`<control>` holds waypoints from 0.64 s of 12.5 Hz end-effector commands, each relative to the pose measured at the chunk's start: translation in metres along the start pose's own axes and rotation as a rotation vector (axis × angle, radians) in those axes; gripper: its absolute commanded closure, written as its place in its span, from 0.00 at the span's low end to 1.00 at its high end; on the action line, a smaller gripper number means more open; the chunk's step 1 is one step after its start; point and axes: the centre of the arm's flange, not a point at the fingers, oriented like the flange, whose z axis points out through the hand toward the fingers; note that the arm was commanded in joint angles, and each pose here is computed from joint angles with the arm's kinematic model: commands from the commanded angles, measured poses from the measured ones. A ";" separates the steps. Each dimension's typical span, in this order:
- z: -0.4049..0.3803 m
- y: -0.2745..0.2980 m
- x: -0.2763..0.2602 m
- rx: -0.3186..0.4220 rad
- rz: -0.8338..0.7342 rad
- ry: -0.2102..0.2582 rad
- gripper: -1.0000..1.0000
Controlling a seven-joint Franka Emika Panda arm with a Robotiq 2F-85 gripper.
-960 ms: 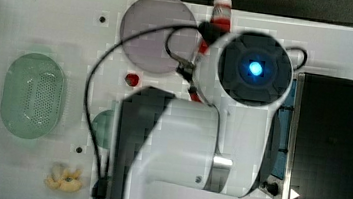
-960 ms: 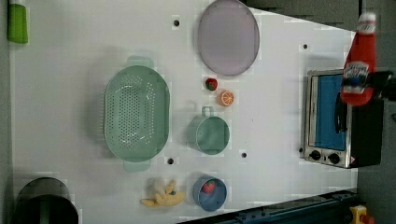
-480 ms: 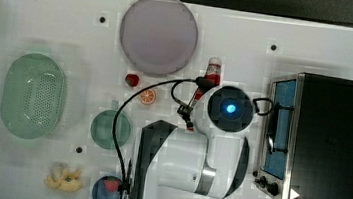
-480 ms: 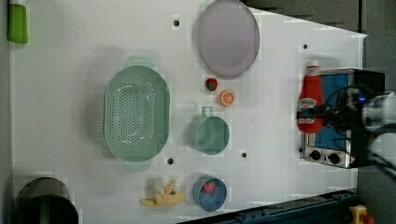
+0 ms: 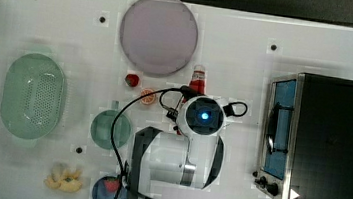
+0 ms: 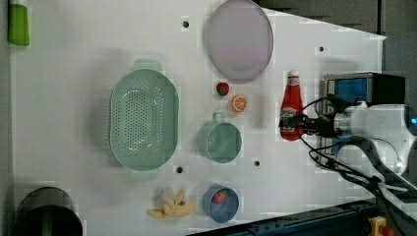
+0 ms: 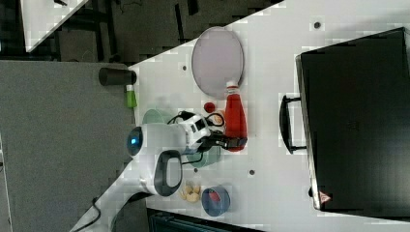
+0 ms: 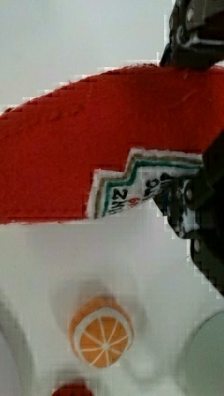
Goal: Pick ketchup from plate and place it on table.
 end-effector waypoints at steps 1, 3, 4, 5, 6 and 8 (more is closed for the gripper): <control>-0.029 -0.001 0.011 0.029 0.049 0.082 0.25; -0.039 -0.002 0.012 0.035 0.046 0.103 0.03; -0.047 -0.003 0.012 0.038 0.044 0.118 0.00; -0.058 -0.004 0.012 0.042 0.043 0.133 0.00; -0.071 -0.005 0.011 0.048 0.057 0.153 0.00; -0.108 -0.008 0.009 0.065 0.129 0.192 0.00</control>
